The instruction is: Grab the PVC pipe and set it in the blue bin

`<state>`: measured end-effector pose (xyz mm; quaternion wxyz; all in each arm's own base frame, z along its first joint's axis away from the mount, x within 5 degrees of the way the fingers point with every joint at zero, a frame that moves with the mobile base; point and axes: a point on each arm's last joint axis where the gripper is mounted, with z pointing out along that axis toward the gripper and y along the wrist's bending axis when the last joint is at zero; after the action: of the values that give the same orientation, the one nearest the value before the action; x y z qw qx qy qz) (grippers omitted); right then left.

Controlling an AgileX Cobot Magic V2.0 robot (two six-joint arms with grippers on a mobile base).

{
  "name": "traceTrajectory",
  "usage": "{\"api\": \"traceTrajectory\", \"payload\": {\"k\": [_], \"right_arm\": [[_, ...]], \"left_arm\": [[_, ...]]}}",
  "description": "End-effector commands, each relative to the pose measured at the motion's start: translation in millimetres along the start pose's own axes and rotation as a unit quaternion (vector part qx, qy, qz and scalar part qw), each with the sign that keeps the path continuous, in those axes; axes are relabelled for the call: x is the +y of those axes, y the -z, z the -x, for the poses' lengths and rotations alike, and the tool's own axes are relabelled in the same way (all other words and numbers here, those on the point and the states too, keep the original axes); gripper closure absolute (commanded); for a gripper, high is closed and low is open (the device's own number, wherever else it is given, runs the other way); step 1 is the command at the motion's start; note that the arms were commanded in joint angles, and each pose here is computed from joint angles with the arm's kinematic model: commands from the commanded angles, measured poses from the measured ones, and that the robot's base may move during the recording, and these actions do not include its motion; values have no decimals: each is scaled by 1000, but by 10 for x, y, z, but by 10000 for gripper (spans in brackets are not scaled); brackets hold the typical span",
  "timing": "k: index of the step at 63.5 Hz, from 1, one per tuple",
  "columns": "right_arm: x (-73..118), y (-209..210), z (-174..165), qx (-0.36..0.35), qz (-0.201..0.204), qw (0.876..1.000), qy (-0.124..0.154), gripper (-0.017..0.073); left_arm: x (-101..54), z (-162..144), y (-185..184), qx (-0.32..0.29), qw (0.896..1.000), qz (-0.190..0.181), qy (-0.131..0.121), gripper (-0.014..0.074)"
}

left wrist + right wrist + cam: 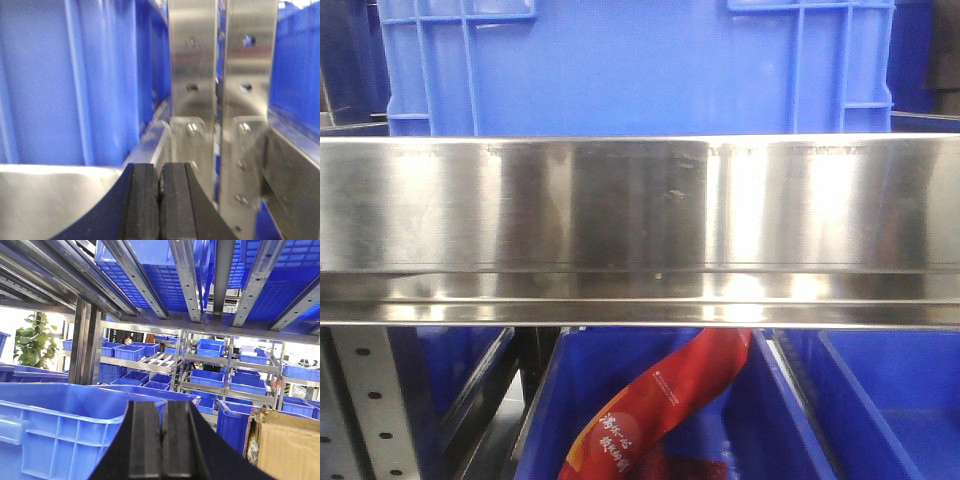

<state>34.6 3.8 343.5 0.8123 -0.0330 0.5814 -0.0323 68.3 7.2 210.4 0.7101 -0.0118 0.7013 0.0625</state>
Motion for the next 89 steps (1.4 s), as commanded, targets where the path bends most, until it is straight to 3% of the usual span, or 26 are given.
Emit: {"api": "traceTrajectory", "payload": {"k": [1,40,89], "right_arm": [[-15,7,10,-8,-11,1000,1,722],[-15,7,10,-8,-11,1000,1,722],[-15,7,10,-8,-11,1000,1,722]], "left_arm": [[0,0,3,2,1000,0,20,704],[-3,-47,5,28,999,-1,22,704],[1,11,3,-4,1000,1,22,704]]}}
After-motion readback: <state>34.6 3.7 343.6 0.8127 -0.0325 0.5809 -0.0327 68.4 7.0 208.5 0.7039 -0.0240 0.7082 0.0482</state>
